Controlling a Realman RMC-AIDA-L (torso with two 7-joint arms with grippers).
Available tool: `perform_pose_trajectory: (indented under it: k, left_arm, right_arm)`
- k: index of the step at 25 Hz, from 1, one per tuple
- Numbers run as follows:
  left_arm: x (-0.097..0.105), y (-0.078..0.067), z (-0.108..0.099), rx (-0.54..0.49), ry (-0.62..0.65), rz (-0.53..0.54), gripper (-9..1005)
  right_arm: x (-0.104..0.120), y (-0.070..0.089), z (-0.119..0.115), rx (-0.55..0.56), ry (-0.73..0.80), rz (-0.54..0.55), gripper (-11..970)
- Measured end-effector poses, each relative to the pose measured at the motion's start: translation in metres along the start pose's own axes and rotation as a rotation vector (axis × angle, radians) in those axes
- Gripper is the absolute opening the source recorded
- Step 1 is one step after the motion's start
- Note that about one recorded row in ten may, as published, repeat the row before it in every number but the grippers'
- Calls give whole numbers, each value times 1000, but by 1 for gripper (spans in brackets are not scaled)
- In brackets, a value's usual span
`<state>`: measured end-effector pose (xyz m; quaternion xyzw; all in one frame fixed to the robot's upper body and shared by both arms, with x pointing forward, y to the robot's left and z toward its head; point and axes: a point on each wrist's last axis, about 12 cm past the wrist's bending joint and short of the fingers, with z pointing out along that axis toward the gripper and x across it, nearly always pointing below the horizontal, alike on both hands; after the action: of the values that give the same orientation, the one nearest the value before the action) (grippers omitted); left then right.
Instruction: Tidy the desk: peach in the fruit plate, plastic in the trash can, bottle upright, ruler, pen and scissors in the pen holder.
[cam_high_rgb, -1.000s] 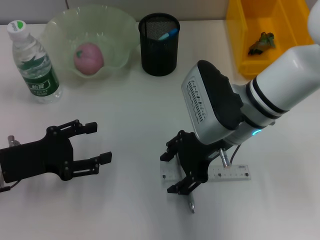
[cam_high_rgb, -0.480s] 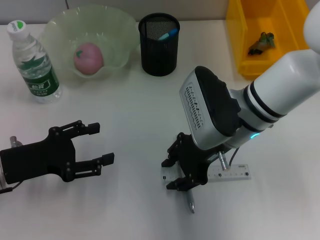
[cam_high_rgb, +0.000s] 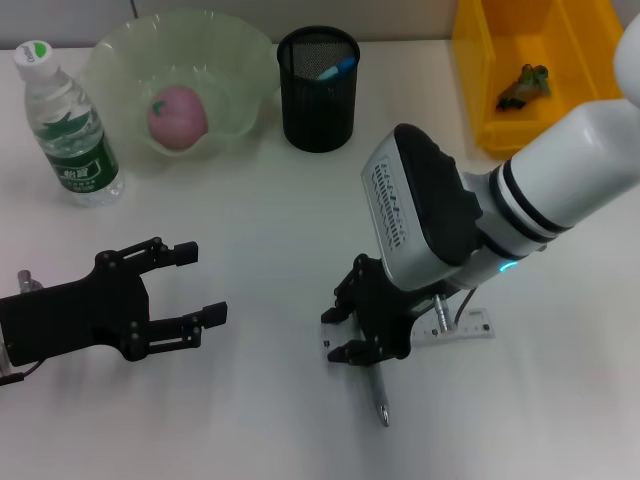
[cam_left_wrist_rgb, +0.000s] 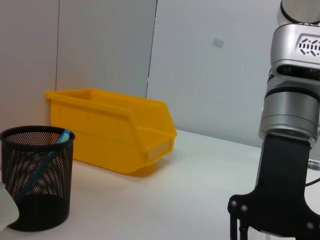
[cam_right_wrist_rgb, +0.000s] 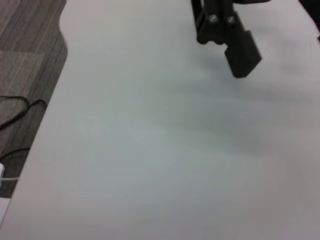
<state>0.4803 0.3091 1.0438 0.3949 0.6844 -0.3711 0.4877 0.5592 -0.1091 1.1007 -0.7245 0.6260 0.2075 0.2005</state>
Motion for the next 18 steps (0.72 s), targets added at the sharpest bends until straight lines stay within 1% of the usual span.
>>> perform_pose_trajectory:
  k: [2, 4, 5, 6, 7, 10, 11, 12, 13, 15, 16, 17, 18]
  left_arm:
    - [0, 0, 0, 0, -1, 0, 841]
    - [0, 0, 0, 1, -2, 0, 841]
    - [0, 0, 0, 1, -2, 0, 841]
    - [0, 0, 0, 1, -3, 0, 841]
    - [0, 0, 0, 2, -4, 0, 841]
    - [0, -1, 1, 4, -7, -1, 840]
    - [0, -2, 2, 6, -9, -2, 840]
    - [0, -2, 2, 7, -11, -3, 840]
    - [0, -2, 2, 8, -13, -3, 839]
    - [-1, -3, 4, 10, -21, -6, 838]
    - [-1, -4, 5, 10, -23, -7, 838]
    - [-1, -4, 5, 10, -23, -7, 837]
    - [-1, -4, 5, 10, -23, -7, 837]
  right_arm:
    - [-1, -2, -3, 11, -12, 12, 397]
    - [-2, -5, -11, 35, -38, 37, 377]
    - [-2, -8, -18, 54, -61, 56, 377]
    - [-1, -14, -36, 105, -119, 93, 377]
    - [-1, -14, -36, 105, -119, 93, 377]
    - [0, -21, -61, 178, -248, 139, 376]
    - [4, -22, -76, 239, -331, 133, 376]
    - [4, -22, -76, 239, -331, 133, 376]
    - [6, -22, -81, 269, -363, 118, 376]
    - [10, -22, -89, 326, -421, 75, 377]
    - [13, -22, -92, 378, -462, 23, 377]
    - [13, -22, -92, 378, -462, 23, 377]
    - [14, -23, -94, 405, -482, -9, 377]
